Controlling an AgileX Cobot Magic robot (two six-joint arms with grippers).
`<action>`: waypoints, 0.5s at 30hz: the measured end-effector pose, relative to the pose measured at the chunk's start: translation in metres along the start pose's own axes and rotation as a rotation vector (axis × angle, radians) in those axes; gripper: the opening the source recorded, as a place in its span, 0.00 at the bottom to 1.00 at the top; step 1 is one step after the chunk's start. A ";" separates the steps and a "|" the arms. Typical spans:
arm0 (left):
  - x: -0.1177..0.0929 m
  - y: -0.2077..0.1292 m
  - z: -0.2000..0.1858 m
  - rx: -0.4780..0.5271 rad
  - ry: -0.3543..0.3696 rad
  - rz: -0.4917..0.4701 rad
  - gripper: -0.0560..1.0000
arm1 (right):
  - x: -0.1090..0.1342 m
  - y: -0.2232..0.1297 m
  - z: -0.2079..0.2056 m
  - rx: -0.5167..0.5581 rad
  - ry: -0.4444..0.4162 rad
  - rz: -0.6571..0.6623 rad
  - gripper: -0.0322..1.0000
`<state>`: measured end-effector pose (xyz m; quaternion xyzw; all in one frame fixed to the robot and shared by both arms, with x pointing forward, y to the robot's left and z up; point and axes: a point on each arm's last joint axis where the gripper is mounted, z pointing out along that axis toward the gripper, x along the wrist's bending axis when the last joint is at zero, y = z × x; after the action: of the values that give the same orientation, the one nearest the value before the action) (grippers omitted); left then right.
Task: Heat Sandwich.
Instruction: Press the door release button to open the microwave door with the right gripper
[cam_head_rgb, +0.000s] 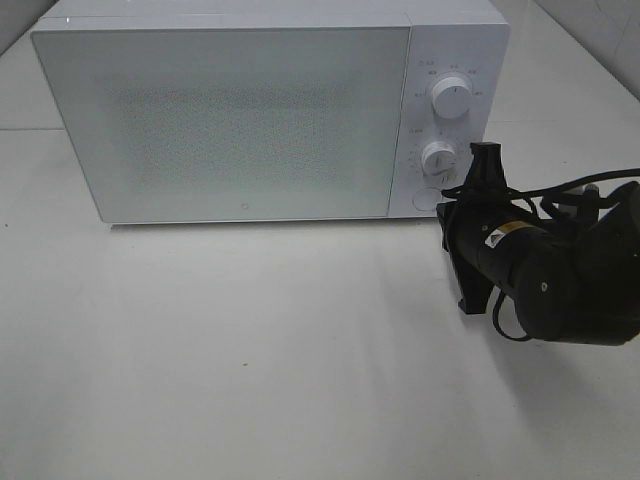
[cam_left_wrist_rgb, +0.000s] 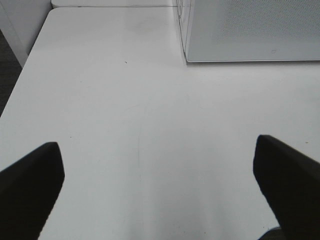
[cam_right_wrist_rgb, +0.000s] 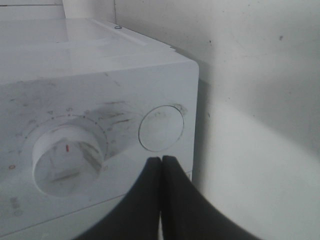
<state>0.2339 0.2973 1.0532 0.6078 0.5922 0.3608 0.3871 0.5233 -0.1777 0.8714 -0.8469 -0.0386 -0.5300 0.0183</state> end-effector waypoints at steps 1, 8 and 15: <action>0.000 0.000 0.000 0.000 0.000 0.000 0.98 | 0.001 0.000 0.004 0.002 0.003 -0.001 0.04; 0.000 0.000 0.000 0.000 0.000 0.000 0.98 | 0.006 -0.001 0.024 0.008 -0.018 0.011 0.04; 0.000 0.000 0.000 0.000 0.000 0.000 0.98 | 0.005 -0.008 0.039 0.020 -0.034 0.011 0.04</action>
<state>0.2339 0.2973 1.0532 0.6078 0.5922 0.3608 0.3871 0.5598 -0.1663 0.8582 -0.8559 -0.0398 -0.5148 0.0291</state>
